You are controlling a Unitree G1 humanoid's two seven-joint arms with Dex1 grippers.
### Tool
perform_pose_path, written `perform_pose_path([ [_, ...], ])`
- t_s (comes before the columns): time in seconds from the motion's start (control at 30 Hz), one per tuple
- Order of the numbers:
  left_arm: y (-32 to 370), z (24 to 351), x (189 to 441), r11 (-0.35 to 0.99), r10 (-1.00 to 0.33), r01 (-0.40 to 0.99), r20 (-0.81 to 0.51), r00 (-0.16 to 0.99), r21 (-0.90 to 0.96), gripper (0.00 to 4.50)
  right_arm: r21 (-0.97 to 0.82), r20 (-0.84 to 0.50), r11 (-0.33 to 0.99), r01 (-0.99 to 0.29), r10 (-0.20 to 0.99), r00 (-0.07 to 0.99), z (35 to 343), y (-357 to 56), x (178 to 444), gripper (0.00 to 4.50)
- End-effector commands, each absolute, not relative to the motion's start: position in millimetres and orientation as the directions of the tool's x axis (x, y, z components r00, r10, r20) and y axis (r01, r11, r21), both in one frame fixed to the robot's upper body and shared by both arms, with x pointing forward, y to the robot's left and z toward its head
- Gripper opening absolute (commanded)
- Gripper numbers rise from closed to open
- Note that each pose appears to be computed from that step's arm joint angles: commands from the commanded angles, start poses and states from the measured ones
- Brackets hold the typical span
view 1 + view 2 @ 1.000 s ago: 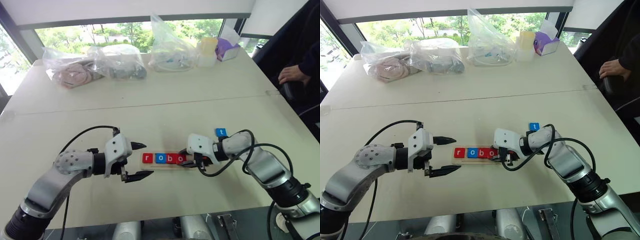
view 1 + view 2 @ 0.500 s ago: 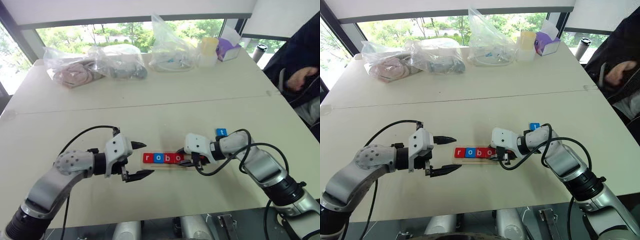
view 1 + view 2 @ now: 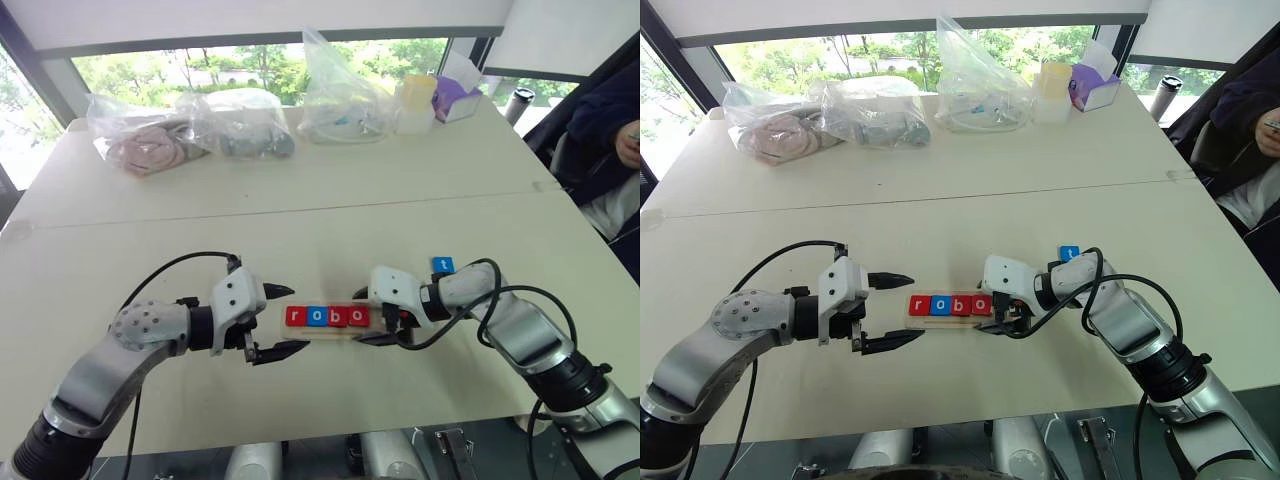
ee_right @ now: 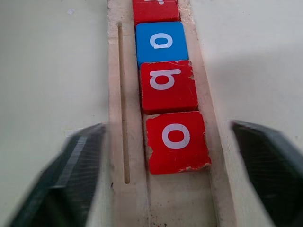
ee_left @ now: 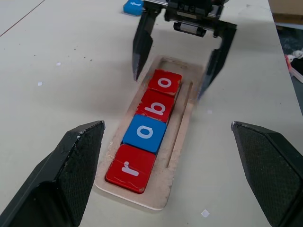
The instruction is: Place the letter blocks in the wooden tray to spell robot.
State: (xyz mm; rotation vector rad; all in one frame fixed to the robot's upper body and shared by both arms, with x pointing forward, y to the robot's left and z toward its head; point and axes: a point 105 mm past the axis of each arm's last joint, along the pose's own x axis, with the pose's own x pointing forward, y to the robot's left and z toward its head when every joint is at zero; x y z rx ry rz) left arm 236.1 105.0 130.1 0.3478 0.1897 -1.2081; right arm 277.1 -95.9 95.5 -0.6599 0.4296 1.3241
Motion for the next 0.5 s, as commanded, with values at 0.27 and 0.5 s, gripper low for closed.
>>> perform_pose_path([
  [0.27, 99, 138, 234, 0.294, -0.89, 0.936, -0.301, 0.341, 0.191, 4.5, -0.274, -0.523, 0.205, -0.94, 0.788, 0.325, 140, -98, 290, 4.44],
  [0.5, 101, 137, 232, 0.3, -0.889, 0.935, -0.301, 0.346, 0.189, 4.5, -0.262, -0.376, 0.732, -0.628, 0.522, 0.766, 162, -160, 337, 4.44],
])
